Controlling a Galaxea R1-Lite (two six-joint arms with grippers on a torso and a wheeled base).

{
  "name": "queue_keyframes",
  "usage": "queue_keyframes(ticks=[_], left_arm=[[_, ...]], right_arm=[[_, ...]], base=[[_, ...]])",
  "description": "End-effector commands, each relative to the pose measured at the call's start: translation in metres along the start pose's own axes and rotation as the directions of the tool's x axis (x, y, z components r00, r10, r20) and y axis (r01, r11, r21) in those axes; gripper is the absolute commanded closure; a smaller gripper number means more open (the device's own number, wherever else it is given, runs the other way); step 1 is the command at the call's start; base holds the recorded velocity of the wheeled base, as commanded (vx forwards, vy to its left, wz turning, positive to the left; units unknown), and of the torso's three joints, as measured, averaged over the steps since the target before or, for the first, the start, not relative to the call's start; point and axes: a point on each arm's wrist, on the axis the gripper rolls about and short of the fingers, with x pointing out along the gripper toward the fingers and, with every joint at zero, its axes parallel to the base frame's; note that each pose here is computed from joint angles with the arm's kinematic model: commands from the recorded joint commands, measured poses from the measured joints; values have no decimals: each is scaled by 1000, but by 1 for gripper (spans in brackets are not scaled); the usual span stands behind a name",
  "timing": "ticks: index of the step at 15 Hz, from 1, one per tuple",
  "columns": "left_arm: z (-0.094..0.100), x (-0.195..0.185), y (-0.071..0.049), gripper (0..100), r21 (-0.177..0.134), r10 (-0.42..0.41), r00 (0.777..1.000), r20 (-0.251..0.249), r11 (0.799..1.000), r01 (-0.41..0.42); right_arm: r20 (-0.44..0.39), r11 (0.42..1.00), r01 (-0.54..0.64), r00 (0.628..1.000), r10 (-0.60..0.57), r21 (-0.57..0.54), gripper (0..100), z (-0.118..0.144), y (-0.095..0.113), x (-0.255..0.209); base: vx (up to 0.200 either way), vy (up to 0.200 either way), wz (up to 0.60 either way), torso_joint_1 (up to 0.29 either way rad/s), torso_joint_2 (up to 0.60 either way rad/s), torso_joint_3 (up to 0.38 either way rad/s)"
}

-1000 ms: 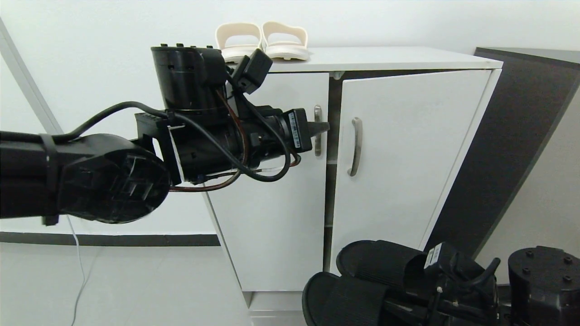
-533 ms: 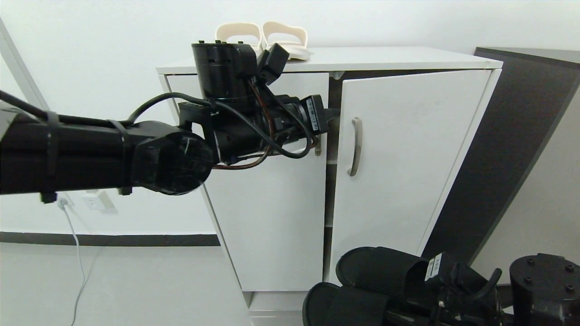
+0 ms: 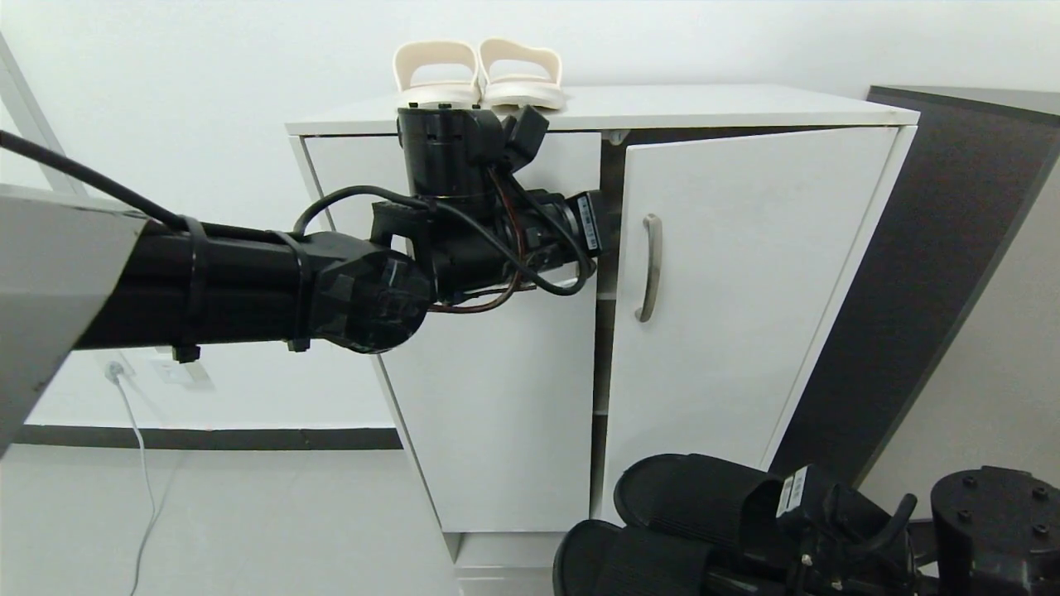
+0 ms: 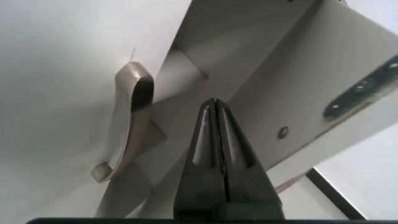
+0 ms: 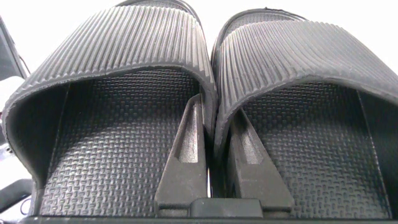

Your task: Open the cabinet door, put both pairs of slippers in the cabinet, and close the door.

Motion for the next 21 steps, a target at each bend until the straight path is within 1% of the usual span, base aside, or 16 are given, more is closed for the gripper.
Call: queue_keyframes(ticks=[1,2,3,5,7,8,10,11,12,14,15,17,18,19,20,21], left_arm=[[-4,1,1,100,-4,3,1000,-11,1000,-3],[-6,1,0,100,-3,0,1000,-17,1000,0],[-10,1,-5,100,-3,-5,1000,-25,1000,4],[-18,-1,-30,100,-4,-58,997,-52,998,58],[-28,-5,-61,100,0,-135,988,-72,991,136],[-31,-5,-68,100,1,-159,985,-66,987,159],[-30,-4,-69,100,4,-166,984,-57,986,167],[-31,-4,-66,100,3,-159,986,-55,987,159],[-30,-6,-61,100,0,-144,988,-55,990,144],[-20,-16,-47,100,9,-110,994,-11,994,110],[-15,-24,-41,100,12,-89,996,-1,996,89],[-4,-52,-32,100,14,-45,999,22,999,45],[4,-82,-29,100,18,-9,999,45,1000,8],[8,-96,-28,100,22,6,998,61,1000,-8],[12,-137,-30,100,26,44,995,90,999,-46],[7,-169,-34,100,26,68,992,103,997,-71]], right_arm=[[-7,1000,-3,1000,3,0,100,-1,1,1],[-10,1000,-4,1000,4,-1,100,-2,1,1],[-13,1000,-4,1000,4,0,100,-2,1,1],[-12,1000,-11,1000,11,-4,100,-2,2,1],[-21,1000,-24,1000,23,-7,100,-5,5,0],[-20,999,-45,999,45,-7,100,-5,6,-1],[-16,998,-55,998,55,-9,100,-5,6,-2],[-18,998,-55,998,55,-12,100,-6,6,-2],[-18,998,-57,998,57,-24,100,-6,6,-2],[-21,998,-57,998,57,-24,100,-6,6,-2],[-19,998,-57,998,57,-24,100,-6,6,-2],[-17,999,-45,999,45,-20,100,-4,4,0],[-20,1000,-27,999,27,-8,100,-4,0,3],[-25,1000,-19,999,19,-4,100,-5,-2,5],[-27,1000,-12,1000,12,-1,100,-6,-4,6],[-20,1000,-9,1000,9,-2,100,-5,-5,5]], base=[[-200,0,0,7,2,-7],[-200,0,0,2,2,7],[-200,0,0,-12,2,2],[-200,0,0,5,2,0],[-200,0,0,5,2,5],[-200,0,0,2,7,7],[-200,0,0,0,2,0],[0,0,0,0,0,0],[0,0,0,0,0,0],[0,0,0,0,0,0],[0,0,0,0,0,0],[0,0,0,0,0,0],[0,0,0,0,0,0],[0,0,0,0,0,0],[0,0,0,0,0,0],[0,0,0,0,0,0]])
